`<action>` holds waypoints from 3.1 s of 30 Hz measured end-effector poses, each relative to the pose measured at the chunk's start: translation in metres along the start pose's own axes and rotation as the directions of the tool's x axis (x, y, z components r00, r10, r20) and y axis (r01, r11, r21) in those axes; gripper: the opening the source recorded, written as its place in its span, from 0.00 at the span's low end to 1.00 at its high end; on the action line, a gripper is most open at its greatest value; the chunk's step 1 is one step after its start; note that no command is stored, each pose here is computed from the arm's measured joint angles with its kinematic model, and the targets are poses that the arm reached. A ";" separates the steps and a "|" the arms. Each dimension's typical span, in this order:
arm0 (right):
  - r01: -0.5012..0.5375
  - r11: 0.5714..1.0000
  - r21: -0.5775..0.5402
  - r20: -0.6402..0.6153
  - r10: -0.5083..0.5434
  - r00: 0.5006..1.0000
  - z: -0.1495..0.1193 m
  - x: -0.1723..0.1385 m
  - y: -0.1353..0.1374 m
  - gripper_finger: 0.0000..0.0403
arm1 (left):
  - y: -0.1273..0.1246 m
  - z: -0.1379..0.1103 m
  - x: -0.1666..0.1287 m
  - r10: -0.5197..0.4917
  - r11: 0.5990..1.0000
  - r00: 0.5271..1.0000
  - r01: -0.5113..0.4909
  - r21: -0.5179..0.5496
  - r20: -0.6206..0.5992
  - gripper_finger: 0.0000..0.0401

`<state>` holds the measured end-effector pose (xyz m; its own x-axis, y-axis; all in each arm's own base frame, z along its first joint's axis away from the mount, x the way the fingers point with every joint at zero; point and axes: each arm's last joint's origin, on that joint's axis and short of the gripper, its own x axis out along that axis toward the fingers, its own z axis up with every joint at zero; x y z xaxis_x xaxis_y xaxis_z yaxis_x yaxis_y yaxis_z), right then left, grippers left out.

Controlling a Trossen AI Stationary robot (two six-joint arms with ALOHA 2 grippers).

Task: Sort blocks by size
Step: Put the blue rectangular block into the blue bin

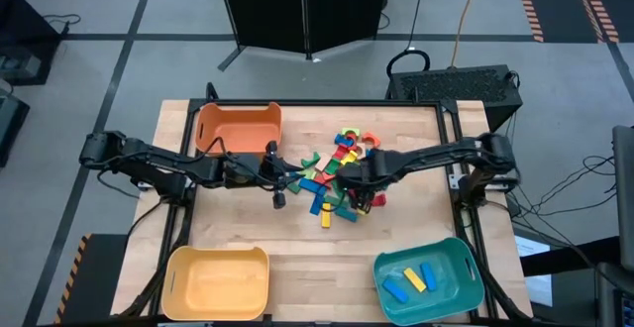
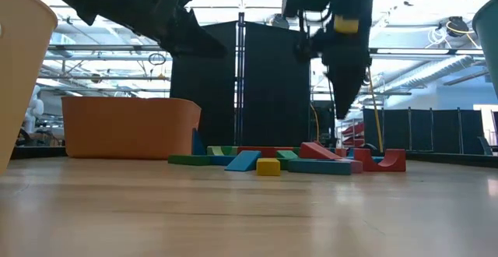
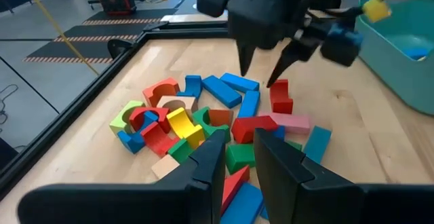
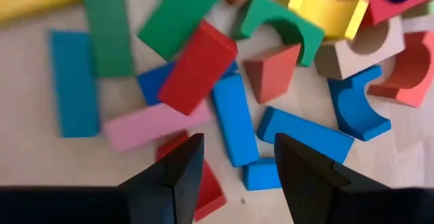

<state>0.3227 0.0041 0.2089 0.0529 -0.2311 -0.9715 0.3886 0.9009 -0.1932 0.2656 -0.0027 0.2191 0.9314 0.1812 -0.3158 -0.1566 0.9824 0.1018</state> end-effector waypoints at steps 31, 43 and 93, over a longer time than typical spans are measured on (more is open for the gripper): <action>0.020 0.985 -0.170 -0.175 -0.050 0.983 0.017 0.070 -0.002 0.42 | 0.000 0.000 0.000 0.000 1.000 1.000 0.000 0.006 0.000 0.20; -0.022 0.987 -0.157 -0.164 -0.004 0.986 0.019 0.071 -0.002 0.35 | 0.000 0.000 0.000 0.000 1.000 1.000 0.000 0.005 0.000 0.20; -0.066 0.998 0.005 0.013 0.066 0.998 -0.031 -0.053 -0.018 0.22 | 0.000 0.000 0.000 0.000 1.000 1.000 0.000 0.006 -0.001 0.20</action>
<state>0.2843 0.0120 0.2596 0.0900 -0.1760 -0.9803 0.3886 0.9125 -0.1282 0.2655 -0.0027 0.2191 0.9310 0.1816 -0.3165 -0.1552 0.9821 0.1071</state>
